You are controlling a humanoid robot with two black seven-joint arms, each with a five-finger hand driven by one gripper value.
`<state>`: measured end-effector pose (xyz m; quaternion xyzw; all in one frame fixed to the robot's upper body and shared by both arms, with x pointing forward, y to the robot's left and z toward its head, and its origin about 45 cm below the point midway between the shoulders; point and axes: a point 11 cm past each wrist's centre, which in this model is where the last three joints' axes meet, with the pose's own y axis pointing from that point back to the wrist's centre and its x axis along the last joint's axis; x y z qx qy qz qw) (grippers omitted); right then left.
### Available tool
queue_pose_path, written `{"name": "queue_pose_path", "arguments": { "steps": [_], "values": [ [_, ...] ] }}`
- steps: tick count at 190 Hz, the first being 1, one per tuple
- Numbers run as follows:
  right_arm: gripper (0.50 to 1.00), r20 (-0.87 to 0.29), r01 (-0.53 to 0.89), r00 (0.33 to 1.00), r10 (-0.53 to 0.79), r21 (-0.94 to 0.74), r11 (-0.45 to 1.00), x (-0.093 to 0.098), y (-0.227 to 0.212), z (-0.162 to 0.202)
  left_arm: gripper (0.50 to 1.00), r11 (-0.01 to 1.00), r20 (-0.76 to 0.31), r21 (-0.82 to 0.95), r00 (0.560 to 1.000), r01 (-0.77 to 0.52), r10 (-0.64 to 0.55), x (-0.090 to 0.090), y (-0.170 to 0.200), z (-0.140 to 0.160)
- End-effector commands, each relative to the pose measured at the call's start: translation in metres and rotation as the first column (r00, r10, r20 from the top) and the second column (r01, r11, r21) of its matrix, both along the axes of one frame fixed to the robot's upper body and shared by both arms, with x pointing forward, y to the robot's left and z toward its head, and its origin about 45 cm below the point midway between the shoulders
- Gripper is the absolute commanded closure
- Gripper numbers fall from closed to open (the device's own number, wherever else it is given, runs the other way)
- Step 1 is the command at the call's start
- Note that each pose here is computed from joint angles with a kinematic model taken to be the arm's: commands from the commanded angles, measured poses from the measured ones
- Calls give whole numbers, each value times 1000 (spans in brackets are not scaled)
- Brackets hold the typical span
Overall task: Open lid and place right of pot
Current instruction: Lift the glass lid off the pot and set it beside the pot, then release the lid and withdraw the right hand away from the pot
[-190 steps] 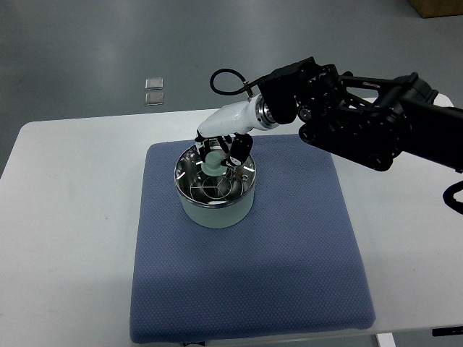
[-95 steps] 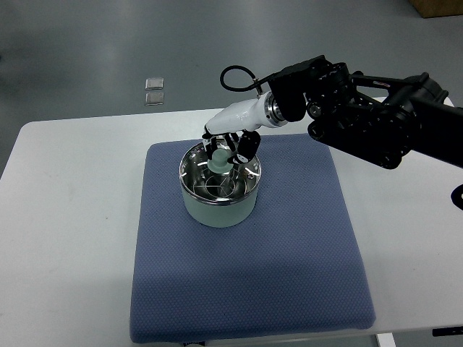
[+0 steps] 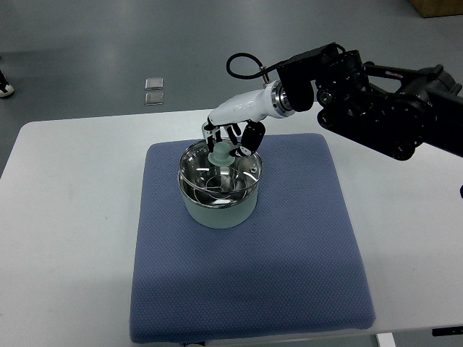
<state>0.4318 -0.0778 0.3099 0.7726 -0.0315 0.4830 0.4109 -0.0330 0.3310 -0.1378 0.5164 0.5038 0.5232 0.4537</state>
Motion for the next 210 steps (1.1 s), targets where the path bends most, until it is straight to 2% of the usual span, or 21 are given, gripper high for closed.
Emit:
{"name": "queue_pose_path", "arguments": {
  "steps": [1, 25, 54, 67, 68, 72, 94, 179, 189, 190, 191, 192, 193, 194, 195, 196, 197, 198, 200, 202, 210],
  "values": [
    [1000, -6, 12, 1000, -12, 7, 1000, 2, -13, 16, 500, 1000, 0, 0, 1000, 0, 0, 0, 0, 0],
    [1000, 28, 27, 999, -29, 55, 998, 4, -38, 44, 500, 1000, 0, 0, 1000, 0, 0, 0, 0, 0],
    [1000, 46, 97, 994, -98, 35, 995, 8, -87, 51, 500, 1000, 0, 0, 1000, 0, 0, 0, 0, 0],
    [1000, 44, 101, 994, -103, 35, 994, 8, -91, 51, 500, 1000, 0, 0, 1000, 0, 0, 0, 0, 0],
    [1000, 26, 127, 991, -128, 31, 991, 8, -109, 44, 500, 1000, 0, 0, 1000, 0, 0, 0, 0, 0],
    [1000, 17, 139, 990, -140, 27, 990, 7, -117, 40, 500, 1000, 0, 0, 1000, 0, 0, 0, 0, 0],
    [1000, 1, 187, 982, -187, 33, 982, 5, -142, 22, 500, 1000, 0, 0, 1000, 0, 0, 0, 0, 0],
    [1000, -93, 241, 967, -236, 50, 969, -14, -151, -57, 500, 1000, 0, 0, 1000, 0, 0, 0, 0, 0],
    [879, -105, 234, 968, -227, 61, 970, -15, -144, -63, 500, 1000, 0, 0, 1000, 0, 0, 0, 0, 0],
    [847, -105, 232, 969, -224, 63, 971, -15, -142, -63, 500, 1000, 0, 0, 1000, 0, 0, 0, 0, 0],
    [846, -105, 232, 969, -224, 63, 971, -15, -142, -63, 500, 1000, 0, 0, 1000, 0, 0, 0, 0, 0],
    [806, -106, 230, 969, -222, 66, 971, -15, -141, -63, 500, 1000, 0, 0, 1000, 0, 0, 0, 0, 0],
    [805, -106, 230, 969, -222, 66, 971, -15, -141, -63, 500, 1000, 0, 0, 1000, 0, 0, 0, 0, 0],
    [765, -105, 231, 969, -223, 70, 970, -15, -140, -63, 500, 1000, 0, 0, 1000, 0, 0, 0, 0, 0],
    [765, -105, 231, 969, -223, 70, 970, -15, -140, -63, 500, 1000, 0, 0, 1000, 0, 0, 0, 0, 0],
    [724, -105, 233, 969, -225, 74, 970, -15, -140, -63, 500, 1000, 0, 0, 1000, 0, 0, 0, 0, 0],
    [724, -105, 233, 969, -225, 74, 970, -15, -140, -63, 500, 1000, 0, 0, 1000, 0, 0, 0, 0, 0],
    [691, -104, 233, 969, -225, 80, 969, -14, -139, -62, 500, 1000, 0, 0, 1000, 0, 0, 0, 0, 0],
    [691, -104, 233, 969, -225, 80, 969, -14, -139, -62, 500, 1000, 0, 0, 1000, 0, 0, 0, 0, 0],
    [638, -105, 238, 968, -228, 90, 967, -14, -139, -63, 500, 1000, 0, 0, 1000, 0, 0, 0, 0, 0],
    [593, -100, 241, 968, -231, 105, 965, -14, -138, -62, 500, 1000, 0, 0, 1000, 0, 0, 0, 0, 0]
  ]
}}
